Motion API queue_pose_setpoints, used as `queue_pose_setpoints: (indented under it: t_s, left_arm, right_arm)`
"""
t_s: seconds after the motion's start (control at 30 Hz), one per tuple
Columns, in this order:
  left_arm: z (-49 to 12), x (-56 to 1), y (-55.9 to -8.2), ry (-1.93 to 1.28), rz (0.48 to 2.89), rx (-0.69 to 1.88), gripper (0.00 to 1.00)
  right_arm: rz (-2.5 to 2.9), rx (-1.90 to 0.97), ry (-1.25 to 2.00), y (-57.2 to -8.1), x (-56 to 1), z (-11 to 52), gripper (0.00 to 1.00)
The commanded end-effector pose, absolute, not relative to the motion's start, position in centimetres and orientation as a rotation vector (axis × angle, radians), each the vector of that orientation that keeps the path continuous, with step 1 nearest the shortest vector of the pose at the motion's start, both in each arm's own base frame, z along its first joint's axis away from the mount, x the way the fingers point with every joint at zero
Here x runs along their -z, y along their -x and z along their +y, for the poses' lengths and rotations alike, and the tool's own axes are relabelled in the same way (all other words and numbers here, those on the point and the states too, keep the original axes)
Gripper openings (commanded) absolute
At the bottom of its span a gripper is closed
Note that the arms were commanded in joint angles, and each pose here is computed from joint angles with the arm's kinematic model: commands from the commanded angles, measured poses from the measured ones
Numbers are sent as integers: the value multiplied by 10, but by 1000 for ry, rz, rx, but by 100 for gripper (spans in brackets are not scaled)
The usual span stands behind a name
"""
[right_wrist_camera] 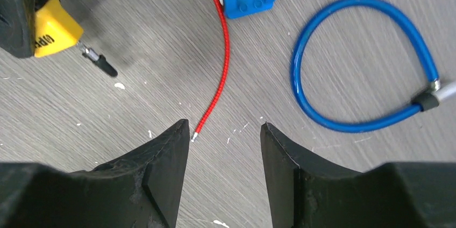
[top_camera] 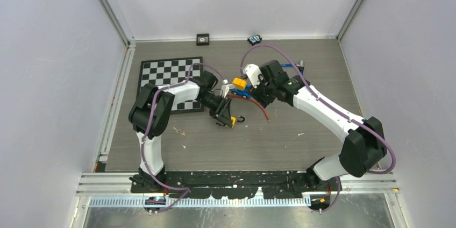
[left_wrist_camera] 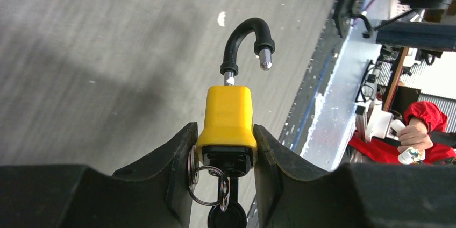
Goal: Unlock with the key
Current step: Place the lock at the center of the board.
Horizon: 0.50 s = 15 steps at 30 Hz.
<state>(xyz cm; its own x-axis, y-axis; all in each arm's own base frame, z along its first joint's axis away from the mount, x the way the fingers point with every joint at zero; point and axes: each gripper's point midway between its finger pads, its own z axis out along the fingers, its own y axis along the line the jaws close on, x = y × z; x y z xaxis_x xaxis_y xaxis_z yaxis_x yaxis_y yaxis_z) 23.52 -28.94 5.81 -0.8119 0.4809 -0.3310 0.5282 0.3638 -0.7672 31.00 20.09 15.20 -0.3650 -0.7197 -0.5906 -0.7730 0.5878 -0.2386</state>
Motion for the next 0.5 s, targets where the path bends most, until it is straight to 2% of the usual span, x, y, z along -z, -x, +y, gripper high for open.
queue_pose_setpoints:
  t_s: [0.0, 0.17, 0.47]
  left_arm:
    - [-293, -55, -249, -941, 2600, 1417, 17]
    - [-300, -48, -260, -886, 2667, 1425, 21]
    - [-301, -39, -274, -809, 2768, 1347, 35]
  right_arm:
    - [2164, -179, 1086, -309, -157, 192, 57]
    - [2204, -144, 1009, -318, -147, 168, 56]
    - [2253, -132, 969, -318, -135, 147, 57]
